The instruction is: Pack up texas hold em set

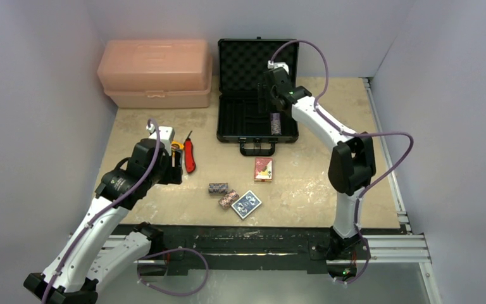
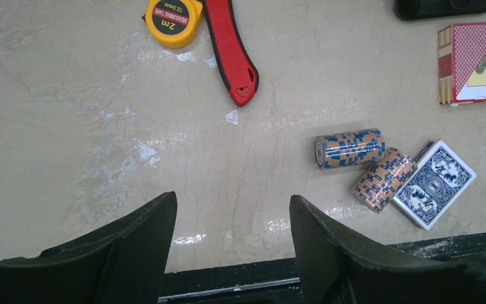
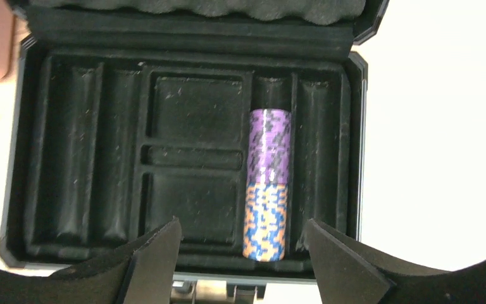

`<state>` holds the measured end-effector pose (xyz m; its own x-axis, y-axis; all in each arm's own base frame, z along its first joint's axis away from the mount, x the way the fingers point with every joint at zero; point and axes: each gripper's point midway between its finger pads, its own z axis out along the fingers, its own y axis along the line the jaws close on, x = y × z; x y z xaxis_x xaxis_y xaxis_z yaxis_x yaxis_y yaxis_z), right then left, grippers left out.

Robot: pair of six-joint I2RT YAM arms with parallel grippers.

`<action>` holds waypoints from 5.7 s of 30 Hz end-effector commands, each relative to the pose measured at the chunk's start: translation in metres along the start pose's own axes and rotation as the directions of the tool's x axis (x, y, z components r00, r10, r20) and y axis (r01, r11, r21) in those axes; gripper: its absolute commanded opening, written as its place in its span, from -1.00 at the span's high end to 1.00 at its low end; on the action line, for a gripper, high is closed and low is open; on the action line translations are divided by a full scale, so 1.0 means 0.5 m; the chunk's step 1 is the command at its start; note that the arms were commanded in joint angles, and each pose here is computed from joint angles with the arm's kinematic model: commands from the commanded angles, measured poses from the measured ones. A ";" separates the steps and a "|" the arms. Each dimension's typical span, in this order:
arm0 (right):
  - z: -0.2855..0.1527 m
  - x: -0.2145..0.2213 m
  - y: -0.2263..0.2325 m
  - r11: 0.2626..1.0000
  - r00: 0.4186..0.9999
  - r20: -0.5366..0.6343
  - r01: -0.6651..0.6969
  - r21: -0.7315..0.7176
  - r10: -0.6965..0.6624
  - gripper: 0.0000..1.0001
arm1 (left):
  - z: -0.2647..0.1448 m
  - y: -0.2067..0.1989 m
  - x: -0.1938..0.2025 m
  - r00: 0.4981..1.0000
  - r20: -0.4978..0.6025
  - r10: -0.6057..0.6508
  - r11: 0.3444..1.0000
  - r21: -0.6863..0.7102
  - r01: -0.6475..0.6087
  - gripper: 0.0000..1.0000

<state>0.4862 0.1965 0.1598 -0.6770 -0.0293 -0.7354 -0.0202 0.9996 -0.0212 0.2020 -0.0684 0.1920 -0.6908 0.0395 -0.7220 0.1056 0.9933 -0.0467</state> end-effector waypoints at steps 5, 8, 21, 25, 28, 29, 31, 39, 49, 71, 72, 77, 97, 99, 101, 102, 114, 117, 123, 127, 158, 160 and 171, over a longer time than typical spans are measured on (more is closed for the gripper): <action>-0.100 0.022 0.045 0.995 1.000 0.028 -0.004 -0.103 0.007 -0.70 | -0.007 -0.003 -0.022 0.999 0.050 -0.001 1.000 0.018 0.000 -0.30; -0.125 0.039 0.053 0.992 0.999 0.033 -0.012 -0.129 0.017 -0.86 | -0.010 -0.003 -0.023 0.998 0.055 -0.002 1.000 0.020 0.001 -0.30; -0.214 0.197 0.104 0.949 0.999 -0.040 0.021 -0.313 -0.035 -0.98 | -0.017 -0.010 -0.024 0.998 0.065 -0.008 0.999 0.046 0.005 -0.30; -0.272 0.234 0.158 0.863 0.987 -0.001 0.138 -0.487 -0.158 -0.98 | -0.018 -0.011 -0.024 0.998 0.066 -0.008 0.999 0.050 0.004 -0.30; -0.303 0.254 0.183 0.807 0.972 0.035 0.211 -0.551 -0.230 -0.98 | -0.019 -0.011 -0.024 0.998 0.066 -0.007 0.999 0.050 0.004 -0.30; -0.312 0.259 0.190 0.791 0.968 0.044 0.227 -0.568 -0.246 -0.98 | -0.018 -0.011 -0.024 0.998 0.065 -0.008 0.999 0.050 0.005 -0.30; -0.332 0.271 0.209 0.754 0.963 0.056 0.242 -0.610 -0.263 -0.98 | -0.019 -0.010 -0.023 0.998 0.066 -0.008 0.999 0.049 0.005 -0.30; -0.390 0.344 0.297 0.616 0.907 0.128 0.371 -0.695 -0.402 -0.98 | -0.022 -0.006 -0.023 0.997 0.074 -0.010 0.999 0.040 0.007 -0.29; -0.381 0.417 0.354 0.586 0.856 0.110 0.434 -0.684 -0.505 -0.98 | -0.029 0.005 -0.026 0.996 0.092 -0.018 1.000 0.017 0.016 -0.29; -0.335 0.536 0.394 0.703 0.845 -0.050 0.409 -0.581 -0.533 -0.98 | -0.034 0.009 -0.027 0.994 0.104 -0.023 1.000 0.011 0.022 -0.29; -0.334 0.538 0.396 0.704 0.843 -0.053 0.411 -0.578 -0.536 -0.98 | -0.034 0.009 -0.027 0.994 0.103 -0.023 1.000 0.011 0.022 -0.29; -0.321 0.542 0.390 0.729 0.838 -0.062 0.432 -0.531 -0.542 -0.98 | -0.034 0.008 -0.026 0.994 0.103 -0.023 1.000 0.012 0.022 -0.29; -0.296 0.566 0.381 0.774 0.836 -0.109 0.437 -0.458 -0.537 -0.49 | -0.033 0.007 -0.026 0.995 0.098 -0.021 1.000 0.016 0.020 -0.29; -0.296 0.567 0.381 0.774 0.835 -0.109 0.439 -0.457 -0.539 -0.37 | -0.032 0.007 -0.026 0.995 0.098 -0.022 1.000 0.016 0.020 -0.29; -0.296 0.567 0.381 0.773 0.834 -0.109 0.442 -0.455 -0.541 -0.26 | -0.033 0.007 -0.026 0.995 0.100 -0.022 1.000 0.015 0.020 -0.29; -0.297 0.566 0.382 0.772 0.834 -0.108 0.442 -0.456 -0.541 -0.20 | -0.033 0.007 -0.025 0.995 0.099 -0.022 1.000 0.014 0.021 -0.29; -0.351 0.526 0.413 0.709 0.839 -0.031 0.438 -0.552 -0.543 0.09 | -0.033 0.007 -0.025 0.995 0.099 -0.021 1.000 0.016 0.020 -0.29; -0.368 0.506 0.425 0.682 0.835 0.006 0.453 -0.575 -0.549 0.09 | -0.033 0.008 -0.025 0.995 0.099 -0.021 1.000 0.014 0.020 -0.29; -0.401 0.438 0.438 0.640 0.822 0.113 0.513 -0.572 -0.558 0.08 | -0.033 0.008 -0.026 0.995 0.100 -0.022 1.000 0.013 0.020 -0.29; -0.415 0.382 0.440 0.634 0.809 0.191 0.561 -0.533 -0.556 0.08 | -0.033 0.008 -0.025 0.995 0.099 -0.022 1.000 0.013 0.021 -0.29; -0.348 -0.001 0.356 0.580 0.599 0.595 0.773 -0.255 -0.536 0.10 | -0.047 0.019 -0.032 0.990 0.137 -0.030 1.000 -0.003 0.031 -0.28; -0.349 -0.021 0.353 0.554 0.561 0.631 0.798 -0.238 -0.536 0.10 | -0.047 0.019 -0.032 0.990 0.138 -0.031 0.999 -0.004 0.031 -0.28; -0.264 -0.119 0.320 0.465 0.415 0.657 0.878 -0.109 -0.629 0.10 | -0.046 0.021 -0.033 0.990 0.138 -0.031 0.999 -0.010 0.033 -0.28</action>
<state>0.3918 0.3528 0.2333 0.0595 -0.6828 -0.7282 -0.7589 0.4430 -0.4773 0.1941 -0.0599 0.2125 -0.6131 0.0031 -0.7900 0.0933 0.9933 -0.0685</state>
